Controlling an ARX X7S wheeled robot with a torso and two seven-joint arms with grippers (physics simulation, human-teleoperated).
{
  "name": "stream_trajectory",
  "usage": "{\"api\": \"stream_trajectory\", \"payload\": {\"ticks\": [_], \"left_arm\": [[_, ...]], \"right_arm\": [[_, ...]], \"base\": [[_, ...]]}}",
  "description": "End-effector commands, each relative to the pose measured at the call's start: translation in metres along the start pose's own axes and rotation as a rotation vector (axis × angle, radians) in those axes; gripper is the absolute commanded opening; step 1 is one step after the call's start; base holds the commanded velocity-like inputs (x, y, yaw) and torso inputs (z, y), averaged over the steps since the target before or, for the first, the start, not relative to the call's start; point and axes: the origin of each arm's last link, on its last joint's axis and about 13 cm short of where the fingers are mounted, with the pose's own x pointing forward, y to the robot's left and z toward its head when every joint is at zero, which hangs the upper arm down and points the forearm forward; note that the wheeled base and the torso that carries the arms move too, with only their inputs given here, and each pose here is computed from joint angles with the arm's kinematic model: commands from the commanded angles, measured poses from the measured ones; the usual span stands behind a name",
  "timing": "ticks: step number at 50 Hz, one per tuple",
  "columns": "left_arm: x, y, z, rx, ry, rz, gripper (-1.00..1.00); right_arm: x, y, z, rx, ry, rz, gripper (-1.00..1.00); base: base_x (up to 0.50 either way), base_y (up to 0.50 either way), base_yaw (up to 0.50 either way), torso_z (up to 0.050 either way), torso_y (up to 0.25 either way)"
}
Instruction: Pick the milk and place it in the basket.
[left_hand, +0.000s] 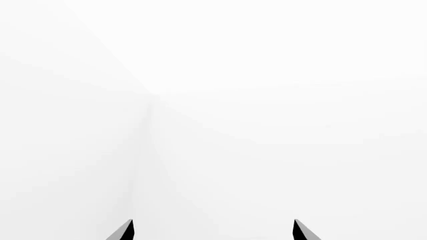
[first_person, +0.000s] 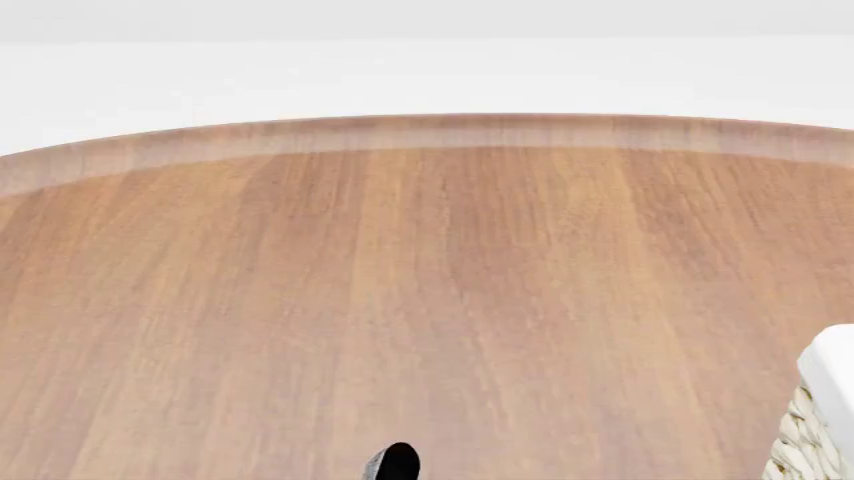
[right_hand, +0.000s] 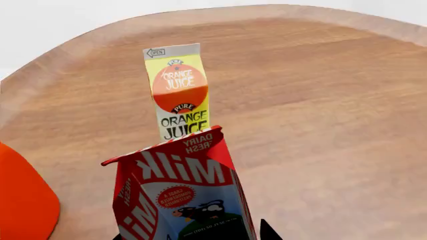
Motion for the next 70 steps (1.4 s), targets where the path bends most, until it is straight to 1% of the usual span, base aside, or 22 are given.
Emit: {"api": "stream_trajectory", "payload": {"ticks": [1,9,10,20,21,22,23,24,25,29,34,36,41,42,45,47,56,60,63,66,67,70], "left_arm": [[-0.003,0.000,0.001,0.017,-0.014,-0.010,1.00],[-0.003,0.000,0.001,0.016,-0.013,-0.010,1.00],[-0.003,0.000,0.001,0.017,-0.014,-0.011,1.00],[-0.003,0.000,0.000,0.016,-0.013,-0.010,1.00],[-0.003,0.000,0.000,0.016,-0.011,-0.010,1.00],[-0.003,0.000,0.000,0.016,-0.010,-0.011,1.00],[-0.003,0.000,0.000,0.015,-0.010,-0.010,1.00],[-0.003,0.000,0.000,0.016,-0.010,-0.010,1.00],[-0.003,0.000,0.000,0.016,-0.011,-0.011,1.00],[-0.003,0.000,-0.001,0.017,-0.009,-0.011,1.00],[-0.003,0.000,-0.001,0.017,-0.009,-0.010,1.00],[-0.003,0.000,-0.001,0.018,-0.009,-0.011,1.00],[-0.003,0.000,-0.001,0.017,-0.009,-0.011,1.00],[-0.003,0.000,-0.001,0.018,-0.009,-0.012,1.00],[-0.003,0.000,-0.001,0.017,-0.009,-0.012,1.00],[-0.003,0.000,-0.001,0.018,-0.009,-0.012,1.00],[-0.003,-0.001,-0.001,0.018,-0.007,-0.013,1.00],[-0.003,-0.001,-0.001,0.019,-0.008,-0.013,1.00],[-0.003,-0.001,-0.001,0.018,-0.008,-0.012,1.00],[-0.003,0.000,-0.002,0.018,-0.006,-0.012,1.00],[-0.003,0.000,-0.002,0.019,-0.006,-0.012,1.00],[-0.003,0.000,-0.002,0.019,-0.006,-0.012,1.00]], "right_arm": [[-0.012,0.005,0.049,-0.171,-0.122,-0.049,-1.00],[-0.022,0.009,0.071,-0.231,-0.208,-0.141,-1.00],[-0.024,0.008,0.077,-0.238,-0.245,-0.183,-1.00],[-0.040,0.006,0.101,-0.259,-0.433,-0.354,-1.00],[-0.056,0.000,0.120,-0.218,-0.655,-0.562,-1.00],[-0.063,-0.002,0.122,-0.204,-0.685,-0.613,-1.00],[-0.063,-0.002,0.122,-0.213,-0.675,-0.605,-1.00],[-0.064,-0.002,0.122,-0.224,-0.676,-0.643,-1.00],[-0.064,-0.002,0.122,-0.213,-0.677,-0.625,-1.00],[-0.066,-0.006,0.122,-0.208,-0.702,-0.691,-1.00],[-0.075,-0.012,0.127,-0.205,-0.752,-0.861,-1.00],[-0.078,-0.012,0.128,-0.193,-0.765,-0.888,-1.00],[-0.085,-0.015,0.129,-0.145,-0.791,-1.041,-1.00],[-0.086,-0.015,0.129,-0.127,-0.803,-1.015,-1.00],[-0.087,-0.016,0.126,-0.131,-0.791,-1.064,-1.00],[-0.088,-0.016,0.125,-0.122,-0.794,-1.053,-1.00],[-0.088,-0.021,0.117,-0.060,-0.755,-1.127,-1.00],[-0.088,-0.021,0.116,-0.067,-0.752,-1.158,-1.00],[-0.087,-0.022,0.114,-0.072,-0.732,-1.145,-1.00],[-0.085,-0.024,0.111,-0.070,-0.701,-1.221,-1.00],[-0.084,-0.025,0.110,-0.067,-0.714,-1.178,-1.00],[-0.084,-0.025,0.110,-0.067,-0.714,-1.178,-1.00]], "base": [[0.00,0.00,0.00,0.000,0.000],[0.00,0.00,0.00,0.000,0.001],[0.00,0.00,0.00,0.000,0.000],[0.00,0.00,0.00,0.000,0.001],[0.00,0.00,0.00,0.000,0.000],[0.00,0.00,0.00,0.000,0.010],[0.00,0.00,0.00,0.000,0.000],[0.00,0.00,0.00,0.000,0.000],[0.00,0.00,0.00,0.000,0.000],[0.00,0.00,0.00,0.000,0.000],[0.00,0.00,0.00,0.000,0.002],[0.00,0.00,0.00,0.000,0.000],[0.00,0.00,0.00,0.000,0.000],[0.00,0.00,0.00,0.000,0.010],[0.00,0.00,0.00,0.000,0.000],[0.00,0.00,0.00,0.000,0.000],[0.00,0.00,0.00,0.000,0.001],[0.00,0.00,0.00,0.004,0.003],[0.00,0.00,0.00,0.000,0.000],[0.00,0.00,0.00,0.000,0.003],[0.00,0.00,0.00,0.000,0.000],[0.00,0.00,0.00,0.000,0.000]]}}
